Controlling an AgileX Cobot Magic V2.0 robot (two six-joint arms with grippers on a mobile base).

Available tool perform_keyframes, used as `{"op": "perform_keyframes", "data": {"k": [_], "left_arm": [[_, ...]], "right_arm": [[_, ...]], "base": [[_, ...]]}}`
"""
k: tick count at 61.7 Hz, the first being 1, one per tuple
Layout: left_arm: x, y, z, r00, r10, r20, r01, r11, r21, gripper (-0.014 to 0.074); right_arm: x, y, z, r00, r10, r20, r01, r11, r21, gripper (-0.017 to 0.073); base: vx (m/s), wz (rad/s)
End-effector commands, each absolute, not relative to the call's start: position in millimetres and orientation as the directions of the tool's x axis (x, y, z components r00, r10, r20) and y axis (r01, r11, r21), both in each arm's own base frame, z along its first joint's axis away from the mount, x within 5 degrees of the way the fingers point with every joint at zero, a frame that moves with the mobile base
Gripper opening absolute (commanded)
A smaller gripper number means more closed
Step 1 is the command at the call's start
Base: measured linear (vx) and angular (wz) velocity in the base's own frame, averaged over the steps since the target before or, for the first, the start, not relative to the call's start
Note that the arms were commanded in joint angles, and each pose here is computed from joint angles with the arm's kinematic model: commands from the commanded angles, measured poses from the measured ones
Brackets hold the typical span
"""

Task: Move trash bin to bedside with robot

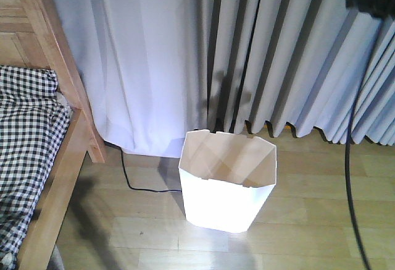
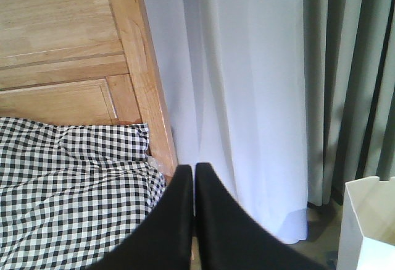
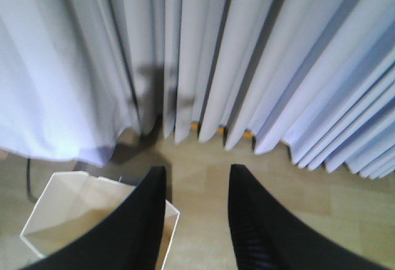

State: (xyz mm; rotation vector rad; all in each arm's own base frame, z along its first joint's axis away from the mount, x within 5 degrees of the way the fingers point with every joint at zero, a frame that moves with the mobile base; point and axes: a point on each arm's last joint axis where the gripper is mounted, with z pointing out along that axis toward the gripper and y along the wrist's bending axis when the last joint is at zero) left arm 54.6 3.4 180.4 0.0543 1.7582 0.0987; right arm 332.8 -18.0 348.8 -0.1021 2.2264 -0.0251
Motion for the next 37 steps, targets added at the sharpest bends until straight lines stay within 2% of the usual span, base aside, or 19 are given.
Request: {"op": "perform_keyframes", "data": {"k": [1,11,19,37], "left_arm": [[56,2,178,-0.134,0.083,-0.987,-0.008,0.996,0.084,-0.0006],[56,2,178,-0.134,0.083,-0.987,-0.008,0.996,0.084,-0.0006],[56,2,178,-0.134,0.083,-0.987,-0.008,0.996,0.084,-0.0006],[56,2,178,-0.134,0.083,-0.987,-0.008,0.996,0.084,-0.0006]], "right_arm": [[298,-18,366,-0.433,-0.089,-0.897,-0.022,0.996,-0.088,0.0241],[237,-15,343,-0.362,-0.067,-0.930,0.008,0.997,-0.074,0.0241],[188,-10,331,-0.305,-0.004,-0.952,0.025,1.000,-0.012,0.0241],[94,-3,316,-0.058,0.013,-0.998,0.031,0.999,0.011,0.0241]], "base": [[0.00,0.00],[0.00,0.00],[0.00,0.00],[0.00,0.00]]}}
